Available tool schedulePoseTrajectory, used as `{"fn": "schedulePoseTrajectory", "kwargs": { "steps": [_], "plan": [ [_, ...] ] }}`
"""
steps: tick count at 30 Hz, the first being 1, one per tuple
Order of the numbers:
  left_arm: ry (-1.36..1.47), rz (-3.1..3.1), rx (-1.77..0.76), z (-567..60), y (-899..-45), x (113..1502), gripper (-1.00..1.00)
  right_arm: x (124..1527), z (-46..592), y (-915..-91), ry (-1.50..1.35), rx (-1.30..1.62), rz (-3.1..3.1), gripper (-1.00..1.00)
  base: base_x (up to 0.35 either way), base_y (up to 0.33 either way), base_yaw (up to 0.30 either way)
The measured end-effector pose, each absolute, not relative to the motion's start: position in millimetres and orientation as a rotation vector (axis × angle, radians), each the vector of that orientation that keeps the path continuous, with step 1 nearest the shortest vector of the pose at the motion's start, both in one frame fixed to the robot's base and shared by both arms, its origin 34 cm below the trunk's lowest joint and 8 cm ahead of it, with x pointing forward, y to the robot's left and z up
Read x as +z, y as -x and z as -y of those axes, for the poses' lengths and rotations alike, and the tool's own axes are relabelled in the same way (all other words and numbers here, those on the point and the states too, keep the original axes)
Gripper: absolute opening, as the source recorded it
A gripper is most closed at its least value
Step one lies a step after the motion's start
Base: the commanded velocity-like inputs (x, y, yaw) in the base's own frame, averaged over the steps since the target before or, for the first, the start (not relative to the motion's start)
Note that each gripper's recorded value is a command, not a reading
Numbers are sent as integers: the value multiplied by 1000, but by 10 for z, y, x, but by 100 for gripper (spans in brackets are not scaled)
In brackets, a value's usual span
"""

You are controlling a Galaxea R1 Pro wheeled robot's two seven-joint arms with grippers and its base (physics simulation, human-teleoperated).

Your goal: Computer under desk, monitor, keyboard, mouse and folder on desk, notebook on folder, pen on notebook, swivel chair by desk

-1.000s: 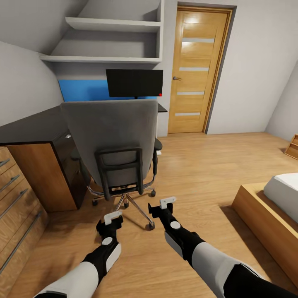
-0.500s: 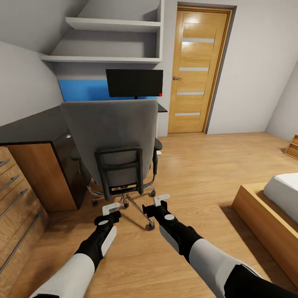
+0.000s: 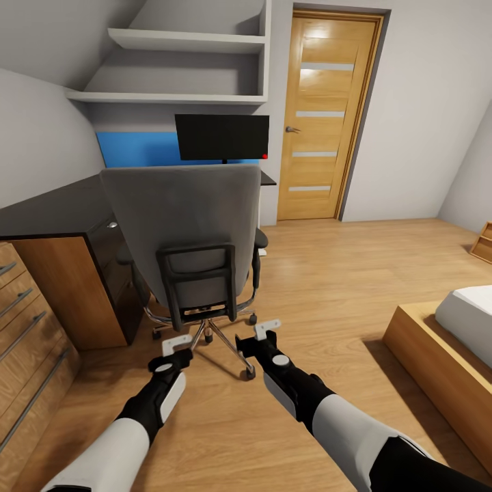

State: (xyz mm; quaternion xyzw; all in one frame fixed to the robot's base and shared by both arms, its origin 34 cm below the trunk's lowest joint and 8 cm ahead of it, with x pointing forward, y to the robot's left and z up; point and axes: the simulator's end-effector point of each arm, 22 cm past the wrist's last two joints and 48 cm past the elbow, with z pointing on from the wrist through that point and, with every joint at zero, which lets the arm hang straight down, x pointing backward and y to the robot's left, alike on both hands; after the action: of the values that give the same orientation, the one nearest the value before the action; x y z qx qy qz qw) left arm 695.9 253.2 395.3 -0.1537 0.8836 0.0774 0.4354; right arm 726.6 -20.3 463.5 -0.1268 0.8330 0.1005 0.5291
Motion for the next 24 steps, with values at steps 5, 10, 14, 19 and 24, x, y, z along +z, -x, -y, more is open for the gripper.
{"fn": "schedulePoseTrajectory", "kwargs": {
  "steps": [5,10,14,19,24],
  "plan": [
    [383,-2204,202,-2575,-6937,3917,100,4726,198,-7304,286,249,-1944,100,0,0,0],
    [383,-2204,204,-2585,-6932,3910,100,4750,186,-7308,284,254,-1932,100,0,0,0],
    [383,-2205,205,-2586,-6931,3908,100,4753,183,-7307,284,254,-1930,100,0,0,25],
    [383,-2205,205,-2586,-6929,3906,100,4753,183,-7307,284,252,-1930,100,0,0,151],
    [379,-2206,203,-2566,-6930,3907,100,4759,183,-7309,282,253,-1928,100,0,0,199]
  ]
}}
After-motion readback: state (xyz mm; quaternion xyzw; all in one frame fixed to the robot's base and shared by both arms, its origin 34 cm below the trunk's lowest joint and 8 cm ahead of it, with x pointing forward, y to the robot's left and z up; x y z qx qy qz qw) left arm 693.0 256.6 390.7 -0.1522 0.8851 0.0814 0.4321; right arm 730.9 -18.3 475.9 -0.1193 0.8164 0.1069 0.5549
